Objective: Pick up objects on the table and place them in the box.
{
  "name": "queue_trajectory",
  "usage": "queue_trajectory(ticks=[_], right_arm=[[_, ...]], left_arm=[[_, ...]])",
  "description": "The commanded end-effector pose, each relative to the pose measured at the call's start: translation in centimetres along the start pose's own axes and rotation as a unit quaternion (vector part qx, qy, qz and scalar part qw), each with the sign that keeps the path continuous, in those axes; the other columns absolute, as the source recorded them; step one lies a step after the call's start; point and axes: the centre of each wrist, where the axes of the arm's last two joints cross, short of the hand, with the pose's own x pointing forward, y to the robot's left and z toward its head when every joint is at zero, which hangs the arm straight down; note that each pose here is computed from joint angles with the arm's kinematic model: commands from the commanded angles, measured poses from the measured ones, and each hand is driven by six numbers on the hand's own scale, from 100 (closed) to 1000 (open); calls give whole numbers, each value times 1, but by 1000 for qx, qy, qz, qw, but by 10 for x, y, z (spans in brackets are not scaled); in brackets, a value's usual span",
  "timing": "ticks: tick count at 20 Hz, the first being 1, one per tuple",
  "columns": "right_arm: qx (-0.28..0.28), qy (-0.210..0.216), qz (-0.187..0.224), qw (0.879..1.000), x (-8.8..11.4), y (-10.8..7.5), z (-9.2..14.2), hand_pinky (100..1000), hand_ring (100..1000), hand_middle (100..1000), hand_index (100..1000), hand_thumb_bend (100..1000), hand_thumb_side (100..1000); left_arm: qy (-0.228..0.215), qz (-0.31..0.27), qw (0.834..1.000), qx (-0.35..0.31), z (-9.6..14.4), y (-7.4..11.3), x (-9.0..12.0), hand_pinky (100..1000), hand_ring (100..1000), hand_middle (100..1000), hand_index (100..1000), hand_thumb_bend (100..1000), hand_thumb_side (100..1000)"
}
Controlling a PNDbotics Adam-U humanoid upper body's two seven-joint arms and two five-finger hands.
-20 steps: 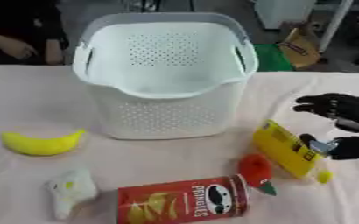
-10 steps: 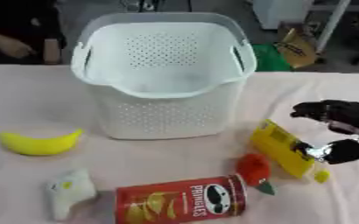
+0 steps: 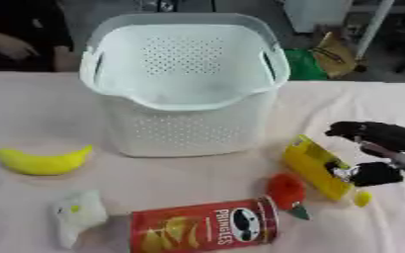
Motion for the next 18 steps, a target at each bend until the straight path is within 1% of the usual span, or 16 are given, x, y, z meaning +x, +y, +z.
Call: queue_trajectory(ticks=[1, 3, 4, 5, 6, 8, 15, 17, 18], right_arm=[[-7, 35, 23, 999, -8, -4, 0, 1000, 1000, 1000, 1000, 259, 777], [-8, 42, 28, 999, -8, -1, -2, 1000, 1000, 1000, 1000, 260, 779], [-6, 45, 28, 999, -8, 1, -4, 1000, 1000, 1000, 1000, 288, 783], [-3, 47, 28, 999, -8, 3, -6, 1000, 1000, 1000, 1000, 288, 783], [4, 45, 26, 999, -7, 6, -8, 1000, 1000, 1000, 1000, 313, 794], [23, 37, 18, 999, -5, 10, -11, 1000, 1000, 1000, 1000, 315, 792], [57, 19, -3, 998, -3, 15, -14, 1000, 1000, 1000, 1000, 300, 797], [61, 7, -7, 998, 0, 15, -12, 1000, 1000, 1000, 1000, 286, 809], [59, 2, -5, 998, 1, 12, -10, 1000, 1000, 1000, 1000, 265, 817]], left_arm=[[-13, 0, 1000, 4, -6, 3, 2, 700, 676, 690, 746, 100, 1000], [-13, 0, 1000, 4, -6, 3, 2, 700, 675, 690, 746, 100, 1000], [-12, 0, 1000, 4, -6, 3, 2, 700, 675, 690, 746, 100, 1000], [-12, -1, 1000, 4, -6, 3, 2, 700, 675, 690, 746, 100, 1000], [-12, -1, 1000, 4, -5, 3, 2, 700, 675, 689, 746, 100, 1000], [-12, -1, 1000, 4, -5, 4, 2, 700, 675, 689, 746, 100, 1000], [-12, -5, 1000, 6, -5, 5, 1, 699, 675, 689, 746, 100, 1000], [-12, -8, 1000, 5, -4, 6, 1, 700, 676, 690, 746, 100, 1000], [-12, -10, 1000, 4, -4, 7, 1, 700, 676, 690, 746, 100, 1000]])
